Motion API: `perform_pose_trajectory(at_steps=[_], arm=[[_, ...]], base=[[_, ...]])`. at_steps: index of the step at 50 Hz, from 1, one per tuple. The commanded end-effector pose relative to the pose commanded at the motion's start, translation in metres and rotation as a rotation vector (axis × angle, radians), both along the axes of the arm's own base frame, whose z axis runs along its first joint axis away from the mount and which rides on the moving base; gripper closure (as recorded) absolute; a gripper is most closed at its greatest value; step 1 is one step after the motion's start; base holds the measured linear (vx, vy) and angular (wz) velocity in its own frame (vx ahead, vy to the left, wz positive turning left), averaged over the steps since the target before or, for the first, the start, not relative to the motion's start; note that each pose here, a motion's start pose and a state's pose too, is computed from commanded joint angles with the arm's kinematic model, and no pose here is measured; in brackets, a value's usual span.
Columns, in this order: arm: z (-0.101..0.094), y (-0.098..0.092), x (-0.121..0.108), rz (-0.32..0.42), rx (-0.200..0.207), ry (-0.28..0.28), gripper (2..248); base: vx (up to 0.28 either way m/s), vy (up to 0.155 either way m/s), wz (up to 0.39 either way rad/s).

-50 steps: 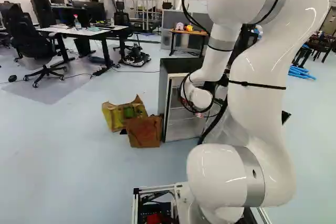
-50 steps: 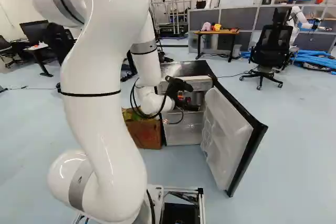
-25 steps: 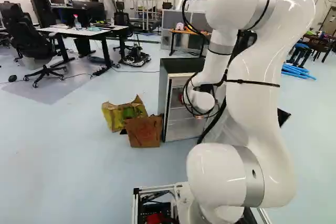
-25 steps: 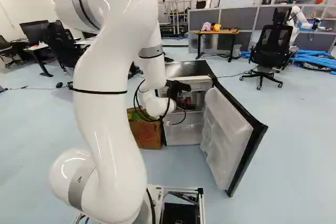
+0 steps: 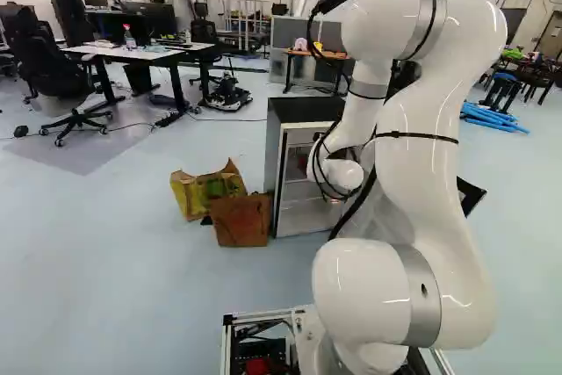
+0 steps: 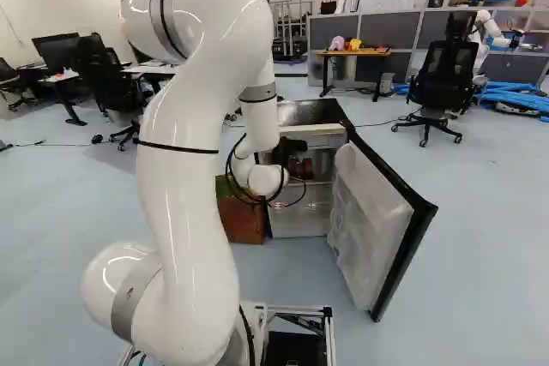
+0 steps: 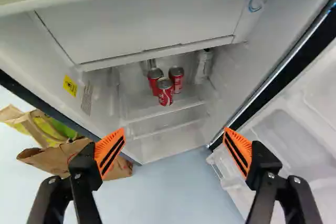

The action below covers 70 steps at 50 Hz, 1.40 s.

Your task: Grab a drink from the fridge

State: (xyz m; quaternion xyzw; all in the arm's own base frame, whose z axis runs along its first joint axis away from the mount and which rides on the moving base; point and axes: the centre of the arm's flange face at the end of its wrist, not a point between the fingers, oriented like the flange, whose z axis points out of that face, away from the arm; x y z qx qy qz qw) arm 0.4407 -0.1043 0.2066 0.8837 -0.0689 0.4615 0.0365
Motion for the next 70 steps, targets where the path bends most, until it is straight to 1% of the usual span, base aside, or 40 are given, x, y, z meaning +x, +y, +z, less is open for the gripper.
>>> perform_pose_trajectory(at_steps=[10, 16, 22, 48, 70], arm=[[-0.012, 0.001, 0.003, 0.092, 0.004, 0.016, 3], [-0.020, 0.000, 0.004, 0.122, 0.007, 0.026, 3], [-0.027, -0.003, 0.005, 0.119, 0.011, 0.035, 3], [-0.060, -0.004, 0.010, 0.119, 0.025, 0.076, 3], [-0.087, -0.007, 0.016, 0.121, 0.034, 0.087, 3]], base=[[0.000, 0.000, 0.000], [0.000, 0.000, 0.000], [0.000, 0.000, 0.000], [0.000, 0.000, 0.000], [0.000, 0.000, 0.000]])
